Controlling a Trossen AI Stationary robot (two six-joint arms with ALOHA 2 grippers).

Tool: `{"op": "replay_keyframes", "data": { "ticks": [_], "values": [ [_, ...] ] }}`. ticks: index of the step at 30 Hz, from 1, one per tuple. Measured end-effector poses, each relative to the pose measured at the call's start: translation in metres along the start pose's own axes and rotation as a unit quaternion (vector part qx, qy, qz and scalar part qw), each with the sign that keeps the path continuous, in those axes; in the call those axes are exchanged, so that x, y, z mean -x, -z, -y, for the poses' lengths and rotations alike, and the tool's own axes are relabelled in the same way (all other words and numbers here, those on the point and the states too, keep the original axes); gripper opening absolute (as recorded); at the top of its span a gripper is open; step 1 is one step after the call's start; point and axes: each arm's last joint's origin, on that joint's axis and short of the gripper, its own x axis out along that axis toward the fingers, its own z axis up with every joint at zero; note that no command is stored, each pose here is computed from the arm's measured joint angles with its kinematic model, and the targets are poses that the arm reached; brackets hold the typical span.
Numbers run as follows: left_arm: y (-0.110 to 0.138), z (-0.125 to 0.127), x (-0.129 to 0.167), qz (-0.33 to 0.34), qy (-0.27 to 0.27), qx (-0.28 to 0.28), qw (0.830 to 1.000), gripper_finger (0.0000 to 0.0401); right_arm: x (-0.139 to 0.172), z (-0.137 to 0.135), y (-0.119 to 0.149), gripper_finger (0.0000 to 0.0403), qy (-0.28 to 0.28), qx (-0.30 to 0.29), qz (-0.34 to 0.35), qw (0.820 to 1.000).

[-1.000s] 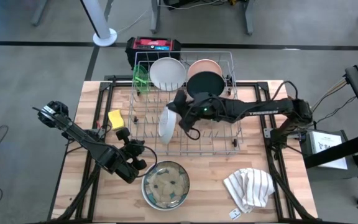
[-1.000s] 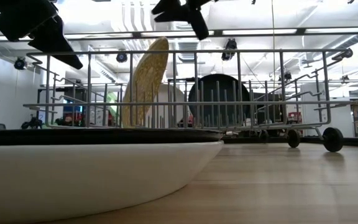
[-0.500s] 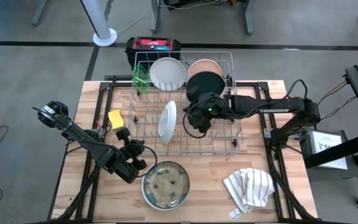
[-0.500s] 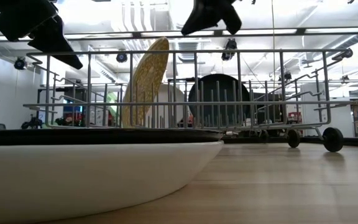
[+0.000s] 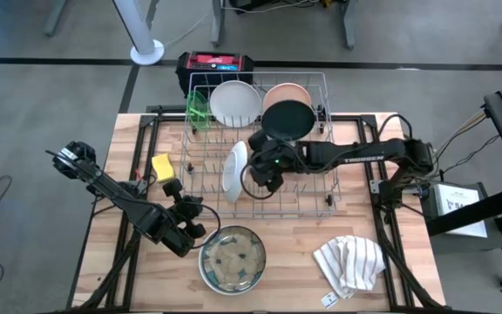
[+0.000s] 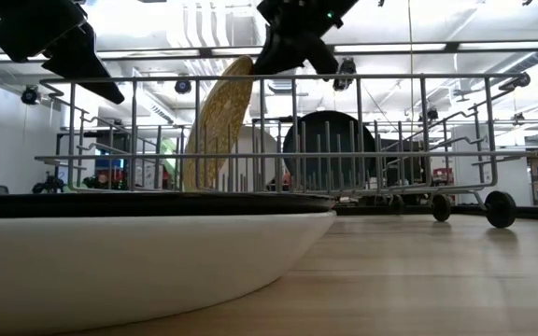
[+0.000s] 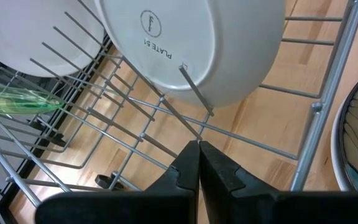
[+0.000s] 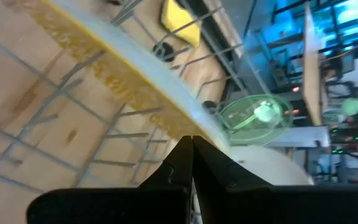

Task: Sort dishes
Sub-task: Adjust the yellow plate on the dish rack

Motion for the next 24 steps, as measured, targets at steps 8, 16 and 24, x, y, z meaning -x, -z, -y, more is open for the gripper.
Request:
{"op": "replay_keyframes", "data": {
  "ticks": [8,16,24],
  "values": [
    [0.0,0.0,0.0,0.0,0.0,0.001,1.0,0.0,0.0,0.008,-0.006,0.0,0.04,0.01,0.031,0.999],
    [0.0,0.0,0.0,0.001,0.001,0.002,1.0,0.0,-0.005,0.011,-0.011,0.0,0.061,0.023,0.062,0.996],
    [0.0,0.001,0.0,0.001,0.001,0.002,1.0,0.0,-0.015,0.01,-0.014,0.0,0.077,0.036,0.074,0.994]
  ]
}}
